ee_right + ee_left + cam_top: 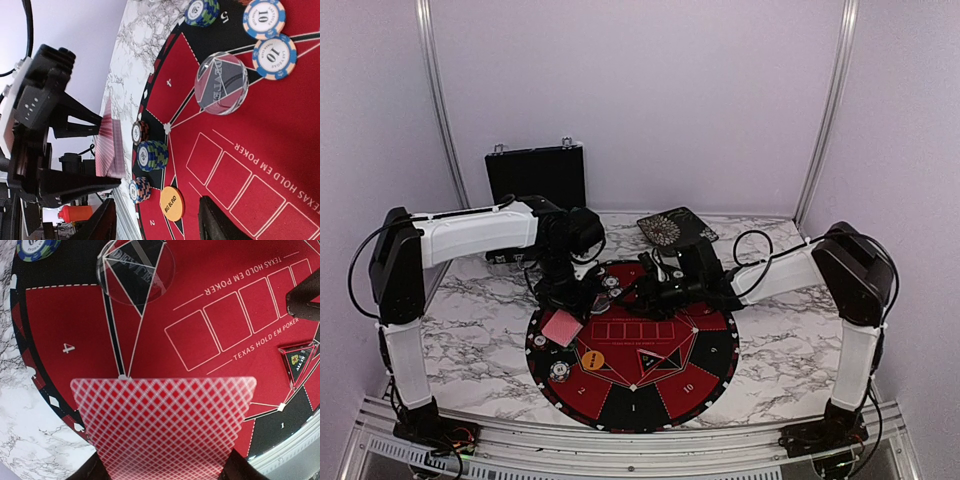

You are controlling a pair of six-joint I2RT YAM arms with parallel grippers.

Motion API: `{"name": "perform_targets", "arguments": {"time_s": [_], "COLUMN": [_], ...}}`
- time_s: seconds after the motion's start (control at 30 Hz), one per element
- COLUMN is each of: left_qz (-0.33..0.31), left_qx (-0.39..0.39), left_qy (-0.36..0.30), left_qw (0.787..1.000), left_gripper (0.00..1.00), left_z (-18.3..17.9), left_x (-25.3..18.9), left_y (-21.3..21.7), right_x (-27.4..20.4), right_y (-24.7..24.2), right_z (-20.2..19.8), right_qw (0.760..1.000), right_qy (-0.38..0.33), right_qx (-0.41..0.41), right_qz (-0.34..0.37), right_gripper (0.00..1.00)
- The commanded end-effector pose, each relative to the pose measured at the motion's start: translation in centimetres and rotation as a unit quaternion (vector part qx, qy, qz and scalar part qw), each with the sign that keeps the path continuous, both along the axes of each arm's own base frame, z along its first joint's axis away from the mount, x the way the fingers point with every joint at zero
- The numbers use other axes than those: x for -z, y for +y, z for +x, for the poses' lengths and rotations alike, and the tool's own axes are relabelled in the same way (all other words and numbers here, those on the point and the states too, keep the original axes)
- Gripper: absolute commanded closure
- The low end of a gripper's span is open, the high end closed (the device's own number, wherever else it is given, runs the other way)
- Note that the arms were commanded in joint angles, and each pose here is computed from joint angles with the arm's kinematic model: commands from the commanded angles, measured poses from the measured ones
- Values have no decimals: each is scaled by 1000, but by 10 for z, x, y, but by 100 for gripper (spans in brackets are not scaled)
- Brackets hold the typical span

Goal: Distribute texas hold em gaming equipment
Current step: Pick up the poker card from the face-down deck piles.

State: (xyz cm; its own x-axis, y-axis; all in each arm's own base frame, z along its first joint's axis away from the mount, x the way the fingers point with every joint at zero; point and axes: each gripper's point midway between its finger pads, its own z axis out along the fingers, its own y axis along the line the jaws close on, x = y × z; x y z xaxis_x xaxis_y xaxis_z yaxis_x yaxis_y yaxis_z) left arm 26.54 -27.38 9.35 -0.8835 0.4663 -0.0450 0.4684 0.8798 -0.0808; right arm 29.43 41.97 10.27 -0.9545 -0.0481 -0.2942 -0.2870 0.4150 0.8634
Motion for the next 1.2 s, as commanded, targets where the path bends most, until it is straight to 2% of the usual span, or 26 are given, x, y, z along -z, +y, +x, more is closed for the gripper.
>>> {"name": "perform_targets", "arguments": {"time_s": [0.0,0.47,1.17], "left_qz": [7,4,3], "left_qx": [19,42,49], "left_qy": [17,22,24], "left_qw": [1000,999,998], "left_gripper": [53,54,55], "left_z": [-8,-10,-11], "left_x": [-1,2,4], "left_y": [-7,-27,-33], "right_x": [-22,-19,-8], "right_y": [13,22,25], "right_z": [12,10,5], "right_qw": [999,996,995], "right_qy": [-13,16,40], "right_qx": [-4,-17,-18], "right_qz": [43,84,94], "right_gripper": [47,52,62]}}
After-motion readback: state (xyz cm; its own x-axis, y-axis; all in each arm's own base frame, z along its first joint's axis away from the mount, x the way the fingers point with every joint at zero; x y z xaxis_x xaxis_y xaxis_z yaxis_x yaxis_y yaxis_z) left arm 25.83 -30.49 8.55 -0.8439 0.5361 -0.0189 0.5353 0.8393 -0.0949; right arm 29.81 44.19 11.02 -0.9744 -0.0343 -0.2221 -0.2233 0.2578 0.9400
